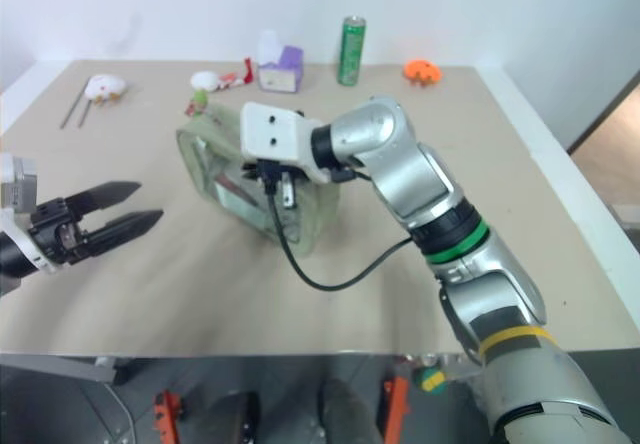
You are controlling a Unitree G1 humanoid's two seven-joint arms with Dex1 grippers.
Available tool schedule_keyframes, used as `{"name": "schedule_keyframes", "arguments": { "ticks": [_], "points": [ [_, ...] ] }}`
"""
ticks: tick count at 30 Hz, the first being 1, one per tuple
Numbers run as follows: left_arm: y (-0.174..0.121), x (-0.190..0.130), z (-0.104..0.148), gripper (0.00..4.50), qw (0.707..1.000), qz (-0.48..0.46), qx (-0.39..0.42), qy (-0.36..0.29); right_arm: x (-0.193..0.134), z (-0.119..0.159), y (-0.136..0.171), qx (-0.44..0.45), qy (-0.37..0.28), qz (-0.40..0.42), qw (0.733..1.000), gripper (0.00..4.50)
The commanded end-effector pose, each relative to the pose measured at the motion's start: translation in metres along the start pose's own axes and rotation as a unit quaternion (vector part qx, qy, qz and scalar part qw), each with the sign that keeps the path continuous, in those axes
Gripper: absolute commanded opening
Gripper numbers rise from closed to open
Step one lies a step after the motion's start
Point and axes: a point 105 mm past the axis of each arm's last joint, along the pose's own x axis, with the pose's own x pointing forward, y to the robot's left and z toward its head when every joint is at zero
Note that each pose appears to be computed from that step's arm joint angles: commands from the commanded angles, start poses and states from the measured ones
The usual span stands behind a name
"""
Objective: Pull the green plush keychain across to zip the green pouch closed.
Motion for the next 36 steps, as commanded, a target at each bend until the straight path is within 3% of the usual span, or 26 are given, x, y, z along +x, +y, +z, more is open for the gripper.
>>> {"name": "schedule_keyframes", "arguments": {
  "ticks": [1, 6, 9, 15, 19, 23, 29, 36],
  "points": [
    [-0.002, -0.002, 0.012, 4.5, 1.0, 0.001, 0.023, -0.019, -0.01, 0.004, -0.011, -0.005, -0.004, -0.025, 1.0, 0.03],
    [-0.002, 0.0, 0.013, 4.5, 1.0, -0.002, 0.019, -0.023, -0.031, 0.027, -0.024, 0.021, -0.061, -0.046, 0.997, 0.03],
    [-0.001, 0.001, 0.013, 4.5, 1.0, -0.002, 0.017, -0.024, -0.044, 0.039, -0.025, 0.038, -0.09, -0.047, 0.994, 0.89],
    [0.002, 0.003, 0.011, 4.5, 1.0, -0.004, 0.009, -0.026, -0.054, 0.042, -0.008, 0.056, -0.075, -0.018, 0.995, 2.92],
    [0.004, 0.007, 0.009, 4.5, 1.0, -0.006, 0.007, -0.027, -0.047, 0.04, 0.004, 0.05, -0.048, -0.001, 0.998, 2.92],
    [0.002, 0.011, 0.007, 4.5, 0.999, -0.012, 0.005, -0.03, -0.035, 0.009, 0.007, 0.021, 0.046, -0.009, 0.999, 2.92],
    [0.0, 0.013, 0.005, 4.5, 0.999, -0.015, 0.003, -0.031, -0.031, -0.005, -0.004, 0.017, 0.077, -0.026, 0.997, 2.92],
    [0.0, 0.013, 0.005, 4.5, 0.999, -0.013, 0.003, -0.033, -0.031, -0.001, -0.017, 0.012, 0.068, -0.037, 0.997, 2.92]
  ]
}}
